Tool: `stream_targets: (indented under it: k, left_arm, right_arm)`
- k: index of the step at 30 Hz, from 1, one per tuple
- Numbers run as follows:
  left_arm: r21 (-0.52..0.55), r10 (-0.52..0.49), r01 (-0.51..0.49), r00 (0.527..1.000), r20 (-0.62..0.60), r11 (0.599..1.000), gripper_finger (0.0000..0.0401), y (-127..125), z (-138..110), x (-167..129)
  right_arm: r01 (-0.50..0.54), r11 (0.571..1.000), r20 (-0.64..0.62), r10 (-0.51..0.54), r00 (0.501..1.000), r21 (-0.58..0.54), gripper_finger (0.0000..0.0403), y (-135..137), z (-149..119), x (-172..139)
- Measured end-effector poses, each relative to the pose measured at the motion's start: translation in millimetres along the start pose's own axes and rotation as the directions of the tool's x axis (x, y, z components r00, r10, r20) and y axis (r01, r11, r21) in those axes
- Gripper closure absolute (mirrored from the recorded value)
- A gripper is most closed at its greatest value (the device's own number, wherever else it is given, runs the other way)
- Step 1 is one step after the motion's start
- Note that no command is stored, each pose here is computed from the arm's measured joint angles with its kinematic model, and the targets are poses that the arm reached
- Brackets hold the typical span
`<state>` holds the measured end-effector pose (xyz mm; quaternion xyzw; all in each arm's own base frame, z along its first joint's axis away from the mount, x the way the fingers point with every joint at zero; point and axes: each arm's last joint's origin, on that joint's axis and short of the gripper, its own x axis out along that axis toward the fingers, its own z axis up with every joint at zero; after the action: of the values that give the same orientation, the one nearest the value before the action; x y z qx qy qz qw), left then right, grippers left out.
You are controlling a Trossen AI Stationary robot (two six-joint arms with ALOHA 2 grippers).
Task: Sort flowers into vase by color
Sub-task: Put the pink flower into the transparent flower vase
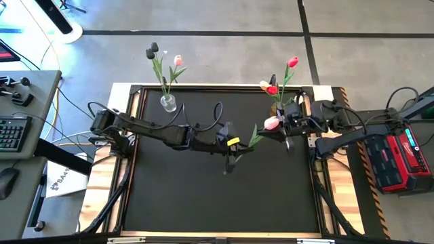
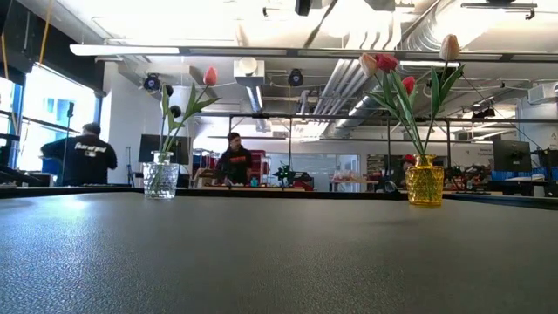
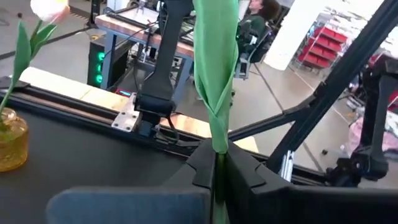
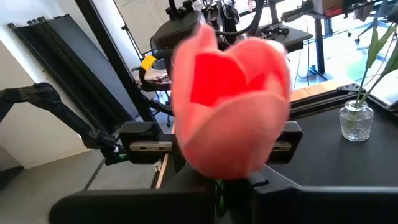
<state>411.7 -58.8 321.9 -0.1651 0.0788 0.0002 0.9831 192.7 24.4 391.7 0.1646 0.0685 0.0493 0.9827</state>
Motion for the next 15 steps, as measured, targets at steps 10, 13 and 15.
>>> stream_targets:
  k: [10, 13, 15]
  left_arm:
    - [0.051, 0.148, -0.151, 0.988, 0.05, 0.987, 0.04, 18, 19, -10]
    - [0.103, 0.209, -0.215, 0.976, 0.062, 0.971, 0.04, 28, 30, -21]
    - [0.136, 0.276, -0.284, 0.959, 0.07, 0.949, 0.0401, 35, 38, -30]
  right_arm:
    - [0.029, 0.999, 0.265, -0.016, 0.964, -0.043, 0.0242, 8, 22, -7]
    - [0.18, 0.983, 0.399, -0.151, 0.904, -0.036, 0.019, 8, 33, -20]
    - [0.268, 0.963, 0.44, -0.232, 0.867, -0.019, 0.0166, 6, 37, -26]
